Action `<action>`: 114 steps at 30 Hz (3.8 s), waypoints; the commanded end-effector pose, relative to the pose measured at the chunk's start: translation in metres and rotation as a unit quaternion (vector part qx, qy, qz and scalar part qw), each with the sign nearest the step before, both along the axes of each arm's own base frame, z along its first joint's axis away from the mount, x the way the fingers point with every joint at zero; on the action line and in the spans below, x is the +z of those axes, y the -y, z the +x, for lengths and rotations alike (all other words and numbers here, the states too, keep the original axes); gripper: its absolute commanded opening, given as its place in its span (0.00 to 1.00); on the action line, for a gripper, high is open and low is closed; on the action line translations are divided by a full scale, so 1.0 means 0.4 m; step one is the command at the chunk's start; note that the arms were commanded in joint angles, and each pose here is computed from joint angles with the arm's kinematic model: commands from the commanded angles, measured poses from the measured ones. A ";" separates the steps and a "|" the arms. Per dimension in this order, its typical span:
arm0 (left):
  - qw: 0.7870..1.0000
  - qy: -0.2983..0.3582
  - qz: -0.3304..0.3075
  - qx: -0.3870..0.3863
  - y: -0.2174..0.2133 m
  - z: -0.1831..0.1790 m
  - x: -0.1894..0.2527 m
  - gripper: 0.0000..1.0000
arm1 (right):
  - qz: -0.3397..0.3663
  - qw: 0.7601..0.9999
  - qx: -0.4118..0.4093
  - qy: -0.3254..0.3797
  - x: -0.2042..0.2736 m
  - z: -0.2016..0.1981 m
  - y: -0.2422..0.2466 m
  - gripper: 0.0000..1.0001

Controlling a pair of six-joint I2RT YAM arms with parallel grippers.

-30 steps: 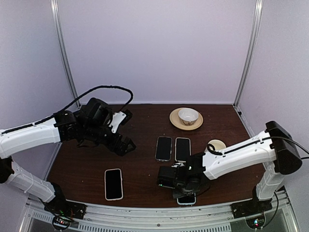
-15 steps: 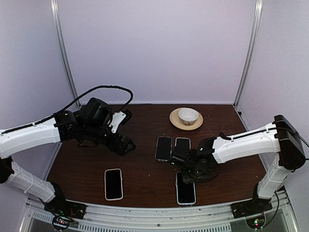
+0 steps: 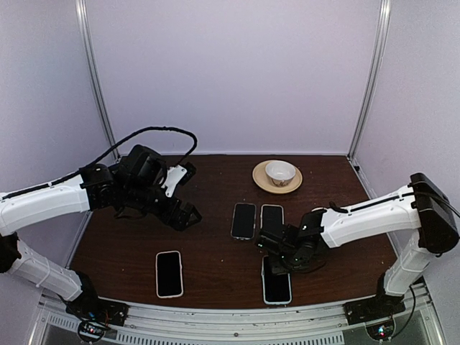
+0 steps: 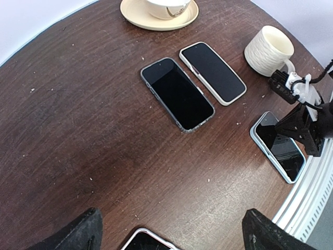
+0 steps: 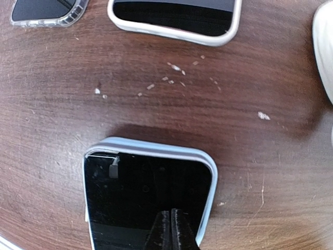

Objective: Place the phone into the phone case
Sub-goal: Press the phone onto the phone case, then pick up the phone with the phone case at the center of the board, then press the corner of the phone case at the top left corner of the phone case.

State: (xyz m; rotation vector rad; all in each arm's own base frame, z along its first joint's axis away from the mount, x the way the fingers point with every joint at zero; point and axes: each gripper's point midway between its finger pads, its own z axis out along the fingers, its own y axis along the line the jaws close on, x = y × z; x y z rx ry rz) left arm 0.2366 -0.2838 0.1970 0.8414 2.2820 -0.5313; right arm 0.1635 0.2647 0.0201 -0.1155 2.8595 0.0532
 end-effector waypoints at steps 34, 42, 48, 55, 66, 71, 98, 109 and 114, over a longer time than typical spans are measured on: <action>1.000 0.001 -0.026 0.007 0.000 0.022 0.029 0.97 | -0.110 0.980 0.157 -0.060 0.000 0.079 -0.115 0.18; 0.999 -0.004 -0.032 0.008 -0.002 0.024 0.031 0.98 | -0.114 0.980 0.165 0.003 0.141 0.085 -0.134 0.69; 0.999 -0.004 -0.034 0.008 -0.002 0.023 0.034 0.98 | -0.101 0.992 0.075 0.018 0.165 0.032 -0.074 1.00; 0.999 -0.009 -0.042 0.004 0.003 0.017 0.038 0.97 | -0.002 0.999 0.011 -0.037 0.044 -0.076 -0.083 0.99; 0.999 -0.008 -0.043 0.003 0.003 0.016 0.040 0.97 | -0.031 0.995 0.013 -0.097 -0.049 -0.171 -0.071 1.00; 0.999 -0.010 -0.044 0.001 0.005 0.014 0.039 0.97 | -0.036 0.995 0.016 -0.093 -0.042 -0.178 -0.063 0.89; 0.963 0.023 -0.248 -0.105 0.093 -0.074 0.241 0.94 | 0.058 0.919 0.178 0.348 0.514 0.069 -0.274 0.00; 0.940 0.122 -0.307 -0.089 0.132 -0.088 0.373 0.87 | 0.127 0.846 0.171 0.488 0.757 0.108 -0.332 0.00; 0.935 0.136 -0.317 -0.083 0.164 -0.061 0.400 0.69 | 0.125 0.842 0.182 0.493 0.771 0.106 -0.340 0.00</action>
